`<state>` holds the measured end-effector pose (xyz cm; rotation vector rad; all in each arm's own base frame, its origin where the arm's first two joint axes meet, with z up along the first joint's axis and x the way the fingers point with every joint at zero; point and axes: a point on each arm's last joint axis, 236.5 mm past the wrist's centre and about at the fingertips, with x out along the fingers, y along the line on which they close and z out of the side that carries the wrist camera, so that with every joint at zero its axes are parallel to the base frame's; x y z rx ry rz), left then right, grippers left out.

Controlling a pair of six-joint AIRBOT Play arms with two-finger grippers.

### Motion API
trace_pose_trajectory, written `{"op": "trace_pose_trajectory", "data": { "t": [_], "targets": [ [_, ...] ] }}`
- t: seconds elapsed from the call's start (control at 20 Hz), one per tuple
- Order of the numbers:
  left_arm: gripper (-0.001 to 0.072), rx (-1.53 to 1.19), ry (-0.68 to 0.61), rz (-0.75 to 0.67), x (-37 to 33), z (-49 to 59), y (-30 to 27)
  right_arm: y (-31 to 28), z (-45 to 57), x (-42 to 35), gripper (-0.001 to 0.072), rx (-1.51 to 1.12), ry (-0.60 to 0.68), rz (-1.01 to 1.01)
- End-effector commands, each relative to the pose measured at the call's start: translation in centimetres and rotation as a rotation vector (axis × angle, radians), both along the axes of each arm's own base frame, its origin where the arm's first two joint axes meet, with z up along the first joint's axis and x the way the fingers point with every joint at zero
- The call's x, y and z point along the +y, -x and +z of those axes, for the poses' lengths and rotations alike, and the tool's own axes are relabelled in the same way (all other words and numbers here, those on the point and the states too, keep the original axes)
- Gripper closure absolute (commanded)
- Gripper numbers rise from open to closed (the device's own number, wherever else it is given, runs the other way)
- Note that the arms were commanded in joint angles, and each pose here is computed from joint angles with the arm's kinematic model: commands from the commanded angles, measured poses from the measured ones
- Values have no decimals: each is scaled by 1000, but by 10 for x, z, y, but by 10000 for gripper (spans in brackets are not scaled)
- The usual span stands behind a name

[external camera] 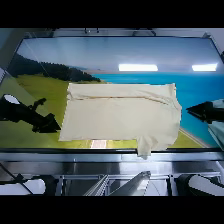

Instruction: Fold the shirts.

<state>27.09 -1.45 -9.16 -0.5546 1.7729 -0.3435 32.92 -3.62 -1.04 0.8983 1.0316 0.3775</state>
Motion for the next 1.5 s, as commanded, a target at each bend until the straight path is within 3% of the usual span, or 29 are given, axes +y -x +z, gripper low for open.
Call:
{"op": "trace_pose_trajectory", "data": {
  "t": [0.0, 0.2, 0.25, 0.3, 0.35, 0.45, 0.55, 0.75, 0.9, 0.95, 1.0, 1.05, 1.2, 1.25, 1.3, 1.45],
  "targets": [
    [416, -117, -43, -20, 11, 28, -22, 0, 1, 1, 422, -1, -8, 3],
    [408, -94, -38, -28, 9, 22, -11, 1, 2, 2, 422, 0, -10, 6],
    [348, -79, -35, -38, 7, 15, -3, 2, 2, 3, 421, 0, -13, 9],
    [185, -69, -26, -50, 5, 8, 6, 2, 2, 3, 421, 1, -15, 10],
    [95, -60, -25, -48, 3, 1, 11, 2, 2, 3, 421, 1, -16, 11],
    [99, -41, -29, -35, 1, -14, 19, 3, 3, 4, 421, 1, -18, 14],
    [225, 17, -1, -33, -4, -26, 29, 1, 5, 4, 422, -6, -26, 8],
    [224, 82, 139, -48, -43, -39, 32, -3, 14, 9, 421, -29, -68, 2],
    [425, 27, 235, -90, -69, -37, 17, 2, 18, 10, 421, -16, -96, 3],
    [422, 16, 225, -103, -68, -37, 13, 3, 18, 8, 422, -6, -107, -6],
    [489, 1, 221, -104, -66, -34, 8, 6, 16, 3, 421, 17, -112, -25],
    [699, -17, 220, -106, -63, -30, 4, 14, 11, -3, 421, 61, -107, -37],
    [681, -76, 211, -74, -48, -21, -5, 79, -35, -16, 419, 390, -21, -42],
    [681, -86, 215, -57, -43, -20, -7, 106, -52, -17, 376, 510, 17, -43],
    [681, -88, 219, -38, -40, -19, -9, 126, -66, -14, 280, 598, 33, -45],
    [681, -97, 253, -19, -42, -14, -11, 139, -89, 10, 274, 631, -30, -84]
  ]
}}
